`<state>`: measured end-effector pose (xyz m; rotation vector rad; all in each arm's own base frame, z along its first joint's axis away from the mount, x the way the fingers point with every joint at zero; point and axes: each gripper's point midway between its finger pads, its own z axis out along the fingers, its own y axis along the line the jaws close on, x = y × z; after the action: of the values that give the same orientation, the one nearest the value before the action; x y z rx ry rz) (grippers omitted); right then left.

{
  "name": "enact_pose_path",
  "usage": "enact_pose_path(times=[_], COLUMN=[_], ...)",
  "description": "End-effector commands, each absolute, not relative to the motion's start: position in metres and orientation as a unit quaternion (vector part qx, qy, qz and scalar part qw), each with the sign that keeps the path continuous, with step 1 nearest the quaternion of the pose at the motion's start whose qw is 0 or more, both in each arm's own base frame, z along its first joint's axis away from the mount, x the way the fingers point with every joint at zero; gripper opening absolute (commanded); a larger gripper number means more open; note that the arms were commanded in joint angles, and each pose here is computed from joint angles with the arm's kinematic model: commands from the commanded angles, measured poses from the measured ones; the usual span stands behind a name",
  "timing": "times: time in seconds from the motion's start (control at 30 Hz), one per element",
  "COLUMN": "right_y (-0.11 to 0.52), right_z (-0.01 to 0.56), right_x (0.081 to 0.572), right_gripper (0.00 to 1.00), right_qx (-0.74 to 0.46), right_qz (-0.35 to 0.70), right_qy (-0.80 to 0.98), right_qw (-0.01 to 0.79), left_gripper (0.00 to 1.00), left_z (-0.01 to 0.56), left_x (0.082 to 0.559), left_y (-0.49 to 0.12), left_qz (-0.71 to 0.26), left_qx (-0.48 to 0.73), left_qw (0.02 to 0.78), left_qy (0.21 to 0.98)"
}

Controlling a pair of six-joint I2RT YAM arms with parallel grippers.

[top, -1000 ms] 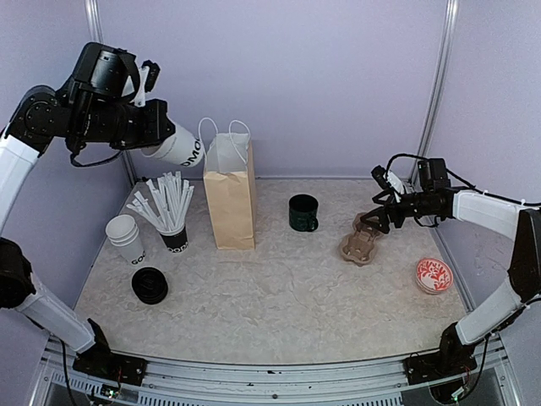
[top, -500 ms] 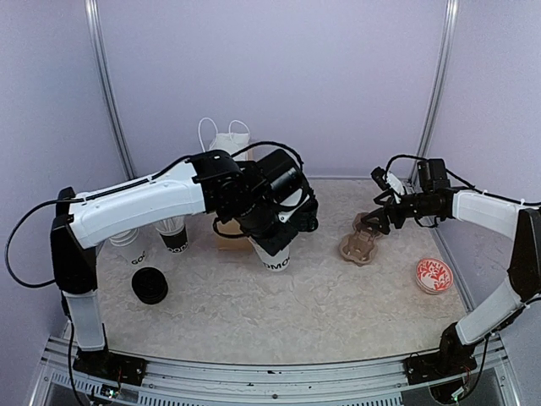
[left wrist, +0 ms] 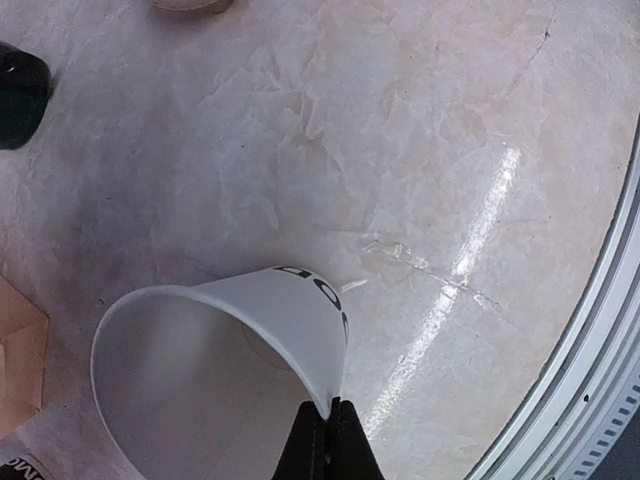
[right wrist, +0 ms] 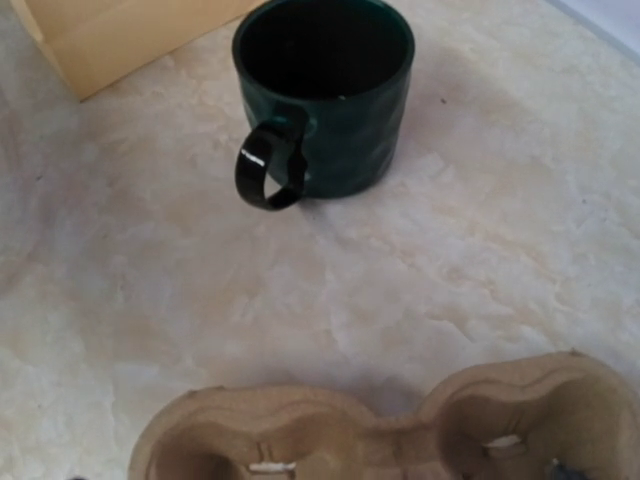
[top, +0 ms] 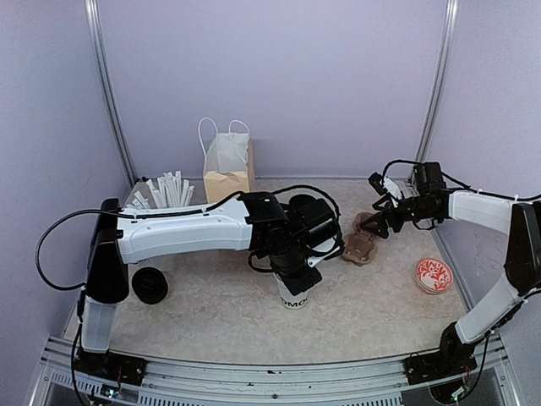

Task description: Pack the takeout coffee

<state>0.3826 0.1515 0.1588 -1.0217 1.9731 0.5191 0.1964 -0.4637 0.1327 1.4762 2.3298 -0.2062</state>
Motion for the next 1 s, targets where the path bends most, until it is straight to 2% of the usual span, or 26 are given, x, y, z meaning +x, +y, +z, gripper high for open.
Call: enact_pose_path(times=[0.0, 0.07, 0.23, 0.37, 0.47, 0.67, 0.77, 0.97], right_y=[0.157, 0.157, 0.158, 0.158, 0.159, 0.162, 0.164, 0.167], right_z=[0.163, 0.162, 0.162, 0.166, 0.167, 0.168, 0.17, 0.171], right_x=[0.385, 0.384, 0.384, 0.382, 0.382, 0.378, 0.375, 0.371], right_gripper=[0.98, 0.98, 0.98, 0.98, 0.98, 0.98, 0.98, 0.98], right_qx=[-0.417, -0.418, -0.419, -0.42, -0.422, -0.427, -0.43, -0.436], right_qz=[0.206, 0.207, 0.21, 0.212, 0.213, 0.224, 0.227, 0.236], right_qy=[0.781, 0.781, 0.781, 0.778, 0.777, 0.772, 0.768, 0.764], right_qw=[0.417, 0.415, 0.413, 0.416, 0.417, 0.415, 0.416, 0.412], left_gripper=[0.0, 0.01, 0.23, 0.35, 0.42, 0.42, 0.42, 0.44], left_z=[0.122, 0.119, 0.131, 0.179, 0.205, 0.177, 0.162, 0.144], left_x=[0.187, 0.184, 0.185, 0.197, 0.218, 0.272, 0.27, 0.259], left_y=[-0.475, -0.475, -0.466, -0.453, -0.418, -0.271, -0.206, -0.122], left_qz=[-0.066, -0.064, -0.038, -0.041, -0.017, 0.062, 0.101, 0.133], left_qx=[0.551, 0.555, 0.549, 0.493, 0.416, 0.157, 0.058, -0.074], left_qw=[0.181, 0.177, 0.186, 0.24, 0.277, 0.243, 0.227, 0.21], left_qy=[0.812, 0.81, 0.814, 0.835, 0.866, 0.955, 0.967, 0.966])
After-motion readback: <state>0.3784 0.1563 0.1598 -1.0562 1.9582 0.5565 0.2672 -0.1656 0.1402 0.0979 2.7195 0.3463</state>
